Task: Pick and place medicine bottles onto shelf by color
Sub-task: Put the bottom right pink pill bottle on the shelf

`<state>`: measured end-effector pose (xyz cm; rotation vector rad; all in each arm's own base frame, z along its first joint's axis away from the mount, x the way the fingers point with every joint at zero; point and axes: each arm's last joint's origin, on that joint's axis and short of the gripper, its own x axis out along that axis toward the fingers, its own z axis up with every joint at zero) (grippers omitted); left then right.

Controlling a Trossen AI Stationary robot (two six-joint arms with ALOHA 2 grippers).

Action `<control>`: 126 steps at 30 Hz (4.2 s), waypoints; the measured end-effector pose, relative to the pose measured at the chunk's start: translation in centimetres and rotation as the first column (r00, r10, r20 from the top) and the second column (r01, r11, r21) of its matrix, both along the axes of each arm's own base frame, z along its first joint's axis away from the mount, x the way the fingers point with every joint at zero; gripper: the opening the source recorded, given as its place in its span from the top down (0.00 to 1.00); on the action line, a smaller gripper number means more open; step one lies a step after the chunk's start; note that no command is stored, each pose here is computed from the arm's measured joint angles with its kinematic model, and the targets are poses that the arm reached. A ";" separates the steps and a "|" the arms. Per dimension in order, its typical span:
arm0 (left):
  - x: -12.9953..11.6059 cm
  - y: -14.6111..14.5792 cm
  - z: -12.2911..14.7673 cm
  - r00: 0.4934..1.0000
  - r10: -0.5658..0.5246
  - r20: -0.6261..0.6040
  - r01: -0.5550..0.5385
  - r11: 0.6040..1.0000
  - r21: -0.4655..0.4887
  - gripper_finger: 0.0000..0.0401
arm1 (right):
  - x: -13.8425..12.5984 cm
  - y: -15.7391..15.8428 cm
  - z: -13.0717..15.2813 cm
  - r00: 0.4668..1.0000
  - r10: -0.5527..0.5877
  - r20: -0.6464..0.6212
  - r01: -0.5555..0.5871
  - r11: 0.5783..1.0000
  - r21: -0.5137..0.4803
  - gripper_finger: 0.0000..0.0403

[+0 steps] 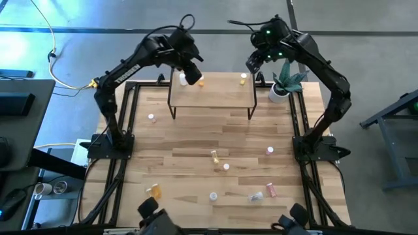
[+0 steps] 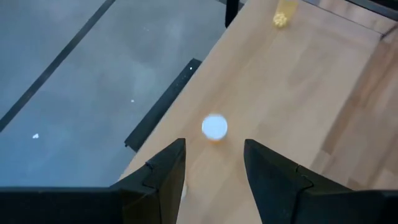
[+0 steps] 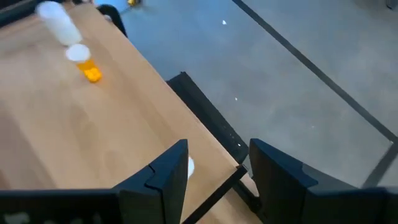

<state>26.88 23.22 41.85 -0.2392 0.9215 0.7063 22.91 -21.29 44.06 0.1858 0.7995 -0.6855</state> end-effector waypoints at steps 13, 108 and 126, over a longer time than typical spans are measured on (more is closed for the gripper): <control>-3.9 -4.9 -2.7 0.989 0.110 0.096 -0.103 0.992 -0.080 0.62 | -1.9 2.3 -0.8 0.993 0.120 -0.005 -0.118 0.982 0.145 0.60; -6.9 -15.7 -7.9 0.886 -0.177 0.429 0.225 0.972 -0.063 0.62 | -6.3 27.5 -25.5 0.864 -0.458 -0.208 0.501 0.742 0.446 0.60; -6.6 -15.6 -8.3 0.894 -0.173 0.413 0.221 0.973 -0.072 0.62 | -5.0 28.9 -25.3 0.882 -0.399 -0.253 0.454 0.571 0.683 0.60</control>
